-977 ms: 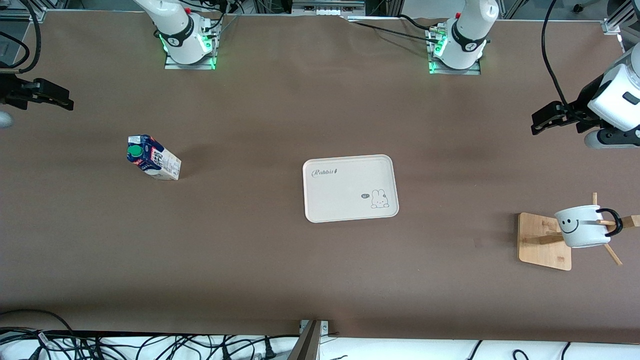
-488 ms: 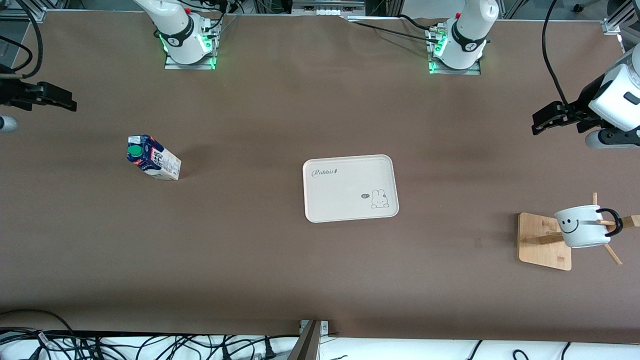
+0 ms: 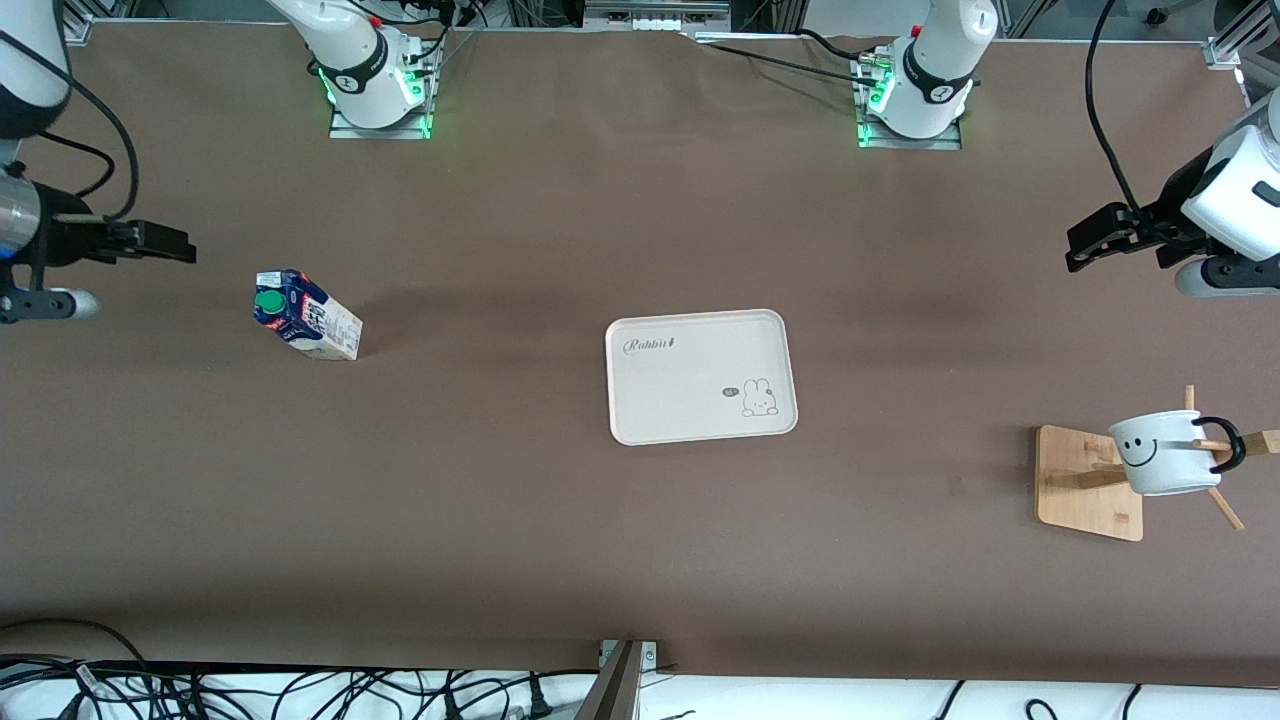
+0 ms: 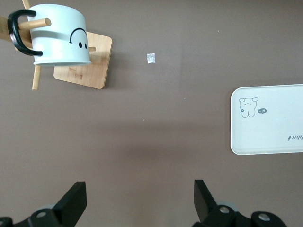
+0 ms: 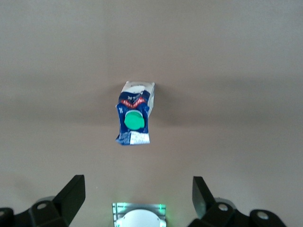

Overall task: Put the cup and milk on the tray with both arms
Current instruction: 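Reach the right gripper down to the milk carton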

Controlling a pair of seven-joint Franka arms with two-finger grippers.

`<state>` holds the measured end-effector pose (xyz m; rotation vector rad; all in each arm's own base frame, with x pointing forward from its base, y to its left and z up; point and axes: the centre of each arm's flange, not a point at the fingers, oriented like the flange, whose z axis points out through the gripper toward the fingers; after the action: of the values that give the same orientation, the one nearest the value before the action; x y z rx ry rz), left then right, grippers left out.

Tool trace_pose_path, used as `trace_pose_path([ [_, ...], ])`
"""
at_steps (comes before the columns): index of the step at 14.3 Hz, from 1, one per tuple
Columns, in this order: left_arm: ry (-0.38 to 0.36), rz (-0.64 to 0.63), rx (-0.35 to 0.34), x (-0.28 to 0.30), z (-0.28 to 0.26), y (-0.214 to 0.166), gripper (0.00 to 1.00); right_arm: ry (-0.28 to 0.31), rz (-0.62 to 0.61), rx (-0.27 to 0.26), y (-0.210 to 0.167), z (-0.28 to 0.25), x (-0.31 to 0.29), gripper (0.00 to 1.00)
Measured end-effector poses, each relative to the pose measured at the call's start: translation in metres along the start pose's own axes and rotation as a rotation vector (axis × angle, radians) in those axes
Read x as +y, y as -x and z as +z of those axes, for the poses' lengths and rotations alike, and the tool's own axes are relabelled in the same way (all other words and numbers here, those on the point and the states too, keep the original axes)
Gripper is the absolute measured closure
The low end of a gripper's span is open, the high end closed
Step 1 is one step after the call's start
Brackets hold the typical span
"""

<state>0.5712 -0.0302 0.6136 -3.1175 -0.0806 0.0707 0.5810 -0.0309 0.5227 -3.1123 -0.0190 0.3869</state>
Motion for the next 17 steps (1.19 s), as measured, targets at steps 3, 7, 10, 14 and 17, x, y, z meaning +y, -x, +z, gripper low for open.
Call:
trace_pose_path([
  [3,0.0,0.002,0.001,0.001,-0.001,0.0,0.0,0.001,0.0,0.009,-0.011,0.034,0.001,0.0],
  [7,0.0,0.002,0.001,0.001,-0.001,0.0,0.0,-0.001,-0.001,-0.013,-0.015,0.066,0.0,0.0],
  [10,0.0,0.002,0.001,0.001,-0.001,0.0,0.0,-0.001,-0.003,-0.026,-0.019,0.077,0.0,0.0],
  [14,0.0,0.0,0.001,0.0,0.0,0.0,0.0,-0.002,-0.006,-0.053,-0.023,0.098,-0.002,0.0],
  [17,0.0,0.0,0.0,0.0,0.0,0.0,0.0,-0.002,-0.007,-0.062,-0.023,0.109,-0.003,0.0],
])
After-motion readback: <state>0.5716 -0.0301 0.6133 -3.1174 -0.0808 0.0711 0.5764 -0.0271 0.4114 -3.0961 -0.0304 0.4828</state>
